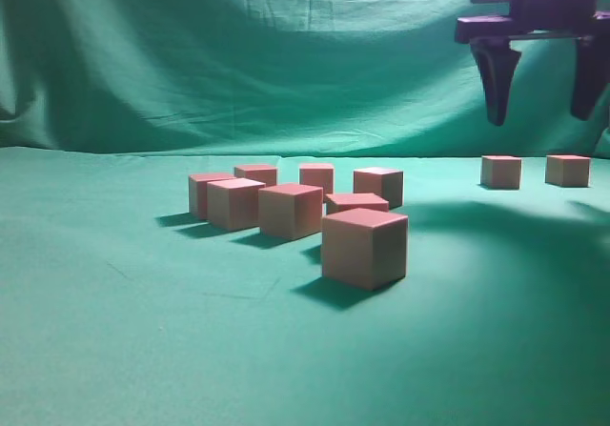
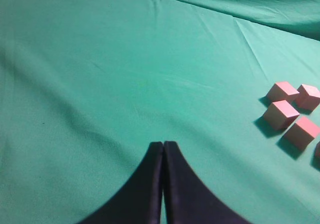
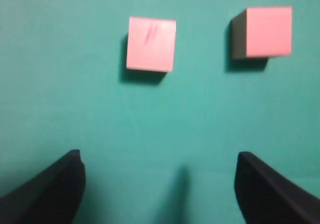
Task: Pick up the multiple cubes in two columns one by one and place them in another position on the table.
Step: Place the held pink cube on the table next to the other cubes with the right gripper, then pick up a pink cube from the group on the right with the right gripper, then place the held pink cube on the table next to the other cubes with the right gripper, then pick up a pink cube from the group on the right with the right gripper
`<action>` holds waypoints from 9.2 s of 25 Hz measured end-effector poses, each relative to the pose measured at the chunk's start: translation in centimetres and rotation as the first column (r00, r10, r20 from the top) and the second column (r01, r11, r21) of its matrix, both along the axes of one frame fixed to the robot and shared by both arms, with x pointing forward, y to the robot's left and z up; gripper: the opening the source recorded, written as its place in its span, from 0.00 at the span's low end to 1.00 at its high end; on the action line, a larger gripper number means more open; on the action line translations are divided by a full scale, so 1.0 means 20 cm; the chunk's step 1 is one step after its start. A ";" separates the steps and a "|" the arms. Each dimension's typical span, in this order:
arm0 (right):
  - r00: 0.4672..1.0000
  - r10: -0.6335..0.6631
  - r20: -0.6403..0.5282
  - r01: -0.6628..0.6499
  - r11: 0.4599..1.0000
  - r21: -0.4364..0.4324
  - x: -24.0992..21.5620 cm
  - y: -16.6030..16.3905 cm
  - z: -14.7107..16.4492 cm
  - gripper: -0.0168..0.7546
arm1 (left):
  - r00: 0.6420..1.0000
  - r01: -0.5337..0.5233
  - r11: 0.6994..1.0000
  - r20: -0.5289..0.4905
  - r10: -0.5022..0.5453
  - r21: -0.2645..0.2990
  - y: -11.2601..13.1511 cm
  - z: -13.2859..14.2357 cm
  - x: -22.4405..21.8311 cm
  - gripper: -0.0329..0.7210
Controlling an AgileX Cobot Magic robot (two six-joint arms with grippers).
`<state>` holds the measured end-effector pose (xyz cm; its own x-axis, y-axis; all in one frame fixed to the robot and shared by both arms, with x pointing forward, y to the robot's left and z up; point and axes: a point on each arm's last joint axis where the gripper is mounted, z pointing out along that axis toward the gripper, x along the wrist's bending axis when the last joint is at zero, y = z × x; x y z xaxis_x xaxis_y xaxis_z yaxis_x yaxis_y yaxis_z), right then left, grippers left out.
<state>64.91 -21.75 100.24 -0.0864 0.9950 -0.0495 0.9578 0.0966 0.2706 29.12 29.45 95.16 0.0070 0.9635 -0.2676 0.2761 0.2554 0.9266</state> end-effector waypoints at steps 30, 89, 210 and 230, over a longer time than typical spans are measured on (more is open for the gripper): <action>0.999 0.037 0.010 -0.037 0.999 -0.012 0.33 0.07 -0.25 0.37 | 1.000 0.000 1.000 0.000 0.000 0.000 0.00 0.00 0.00 0.04; 0.287 0.945 -0.155 -0.955 0.294 0.024 -0.99 1.16 -0.20 0.37 | 1.000 0.000 1.000 0.000 0.000 0.000 0.00 0.00 0.00 0.04; 0.998 -0.026 0.066 0.028 0.999 -0.024 0.30 -0.31 -0.27 0.37 | 1.000 0.000 1.000 0.000 0.000 0.000 0.00 0.00 0.00 0.04; 0.986 0.105 0.126 -0.119 0.986 0.113 -0.27 0.03 0.64 0.37 | 1.000 0.000 1.000 0.000 0.000 0.000 0.00 0.00 0.00 0.04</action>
<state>59.54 -21.20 113.00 -0.1981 0.9788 0.0526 0.9029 0.1613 0.3984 29.12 29.45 95.16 0.0070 0.9635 -0.2676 0.2761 0.2554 0.9266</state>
